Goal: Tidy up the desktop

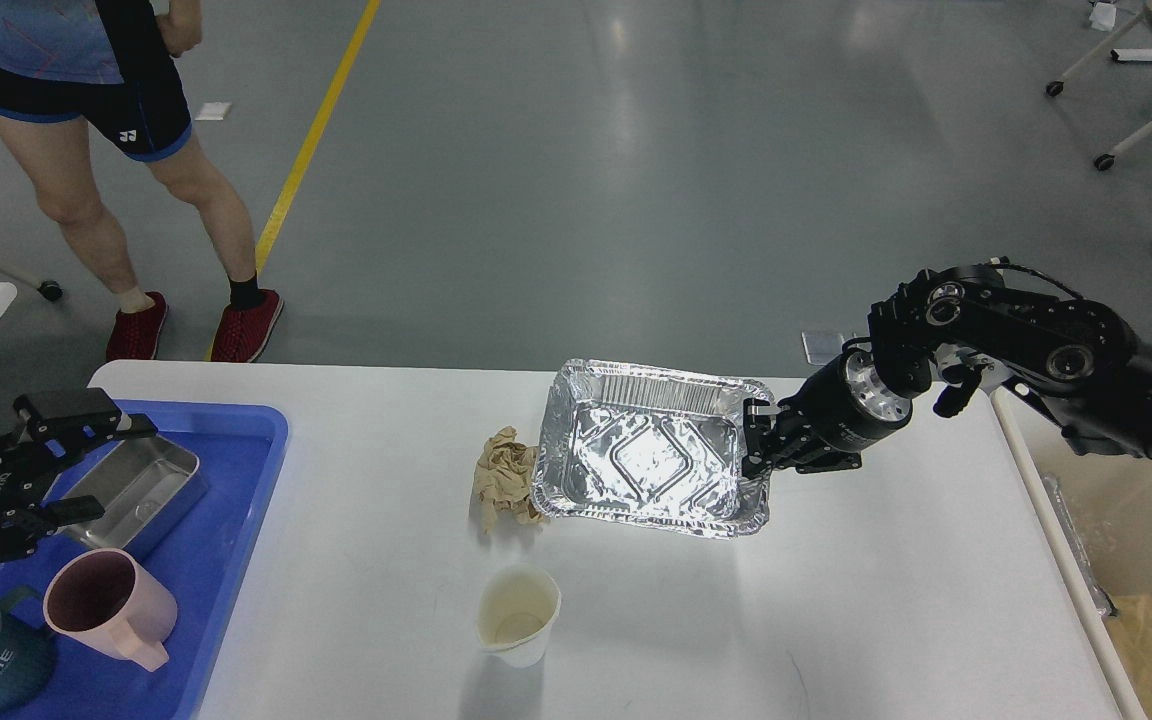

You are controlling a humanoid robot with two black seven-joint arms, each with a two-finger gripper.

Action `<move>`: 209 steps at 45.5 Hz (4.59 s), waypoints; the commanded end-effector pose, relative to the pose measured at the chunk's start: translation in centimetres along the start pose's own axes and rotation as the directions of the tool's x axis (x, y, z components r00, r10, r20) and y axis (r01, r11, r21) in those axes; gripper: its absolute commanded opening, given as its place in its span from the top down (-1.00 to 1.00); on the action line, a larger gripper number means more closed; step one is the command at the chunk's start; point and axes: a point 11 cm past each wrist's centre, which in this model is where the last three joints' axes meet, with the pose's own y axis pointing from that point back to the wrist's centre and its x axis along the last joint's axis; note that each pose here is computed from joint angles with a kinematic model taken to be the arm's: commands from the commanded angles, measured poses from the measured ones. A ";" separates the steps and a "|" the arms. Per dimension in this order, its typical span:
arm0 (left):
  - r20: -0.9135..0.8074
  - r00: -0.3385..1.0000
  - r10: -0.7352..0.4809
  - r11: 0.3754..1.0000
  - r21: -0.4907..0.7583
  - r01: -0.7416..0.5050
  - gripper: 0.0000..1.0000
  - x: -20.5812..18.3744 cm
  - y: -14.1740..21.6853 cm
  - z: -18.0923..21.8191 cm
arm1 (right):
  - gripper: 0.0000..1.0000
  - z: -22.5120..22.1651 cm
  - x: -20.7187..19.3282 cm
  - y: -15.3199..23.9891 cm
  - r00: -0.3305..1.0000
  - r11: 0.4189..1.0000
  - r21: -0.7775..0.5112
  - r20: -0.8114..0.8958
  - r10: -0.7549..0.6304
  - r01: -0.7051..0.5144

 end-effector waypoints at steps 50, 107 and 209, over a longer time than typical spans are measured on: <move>0.015 1.000 0.014 1.000 0.017 -0.014 -0.94 0.6 0.7 -0.3 | 1.00 0.7 -0.3 0.0 1.000 1.000 -0.005 0.008 -0.007 0.007; 0.020 1.000 0.022 1.000 0.021 -0.022 -0.94 0.8 1.0 -0.2 | 1.00 0.7 -0.3 0.0 1.000 1.000 -0.005 0.008 -0.007 0.007; 0.258 0.936 -0.242 0.967 -0.016 0.254 -0.94 -9.2 -11.6 5.5 | 1.00 1.2 -0.6 -0.5 1.000 1.000 -0.006 0.023 -0.012 0.012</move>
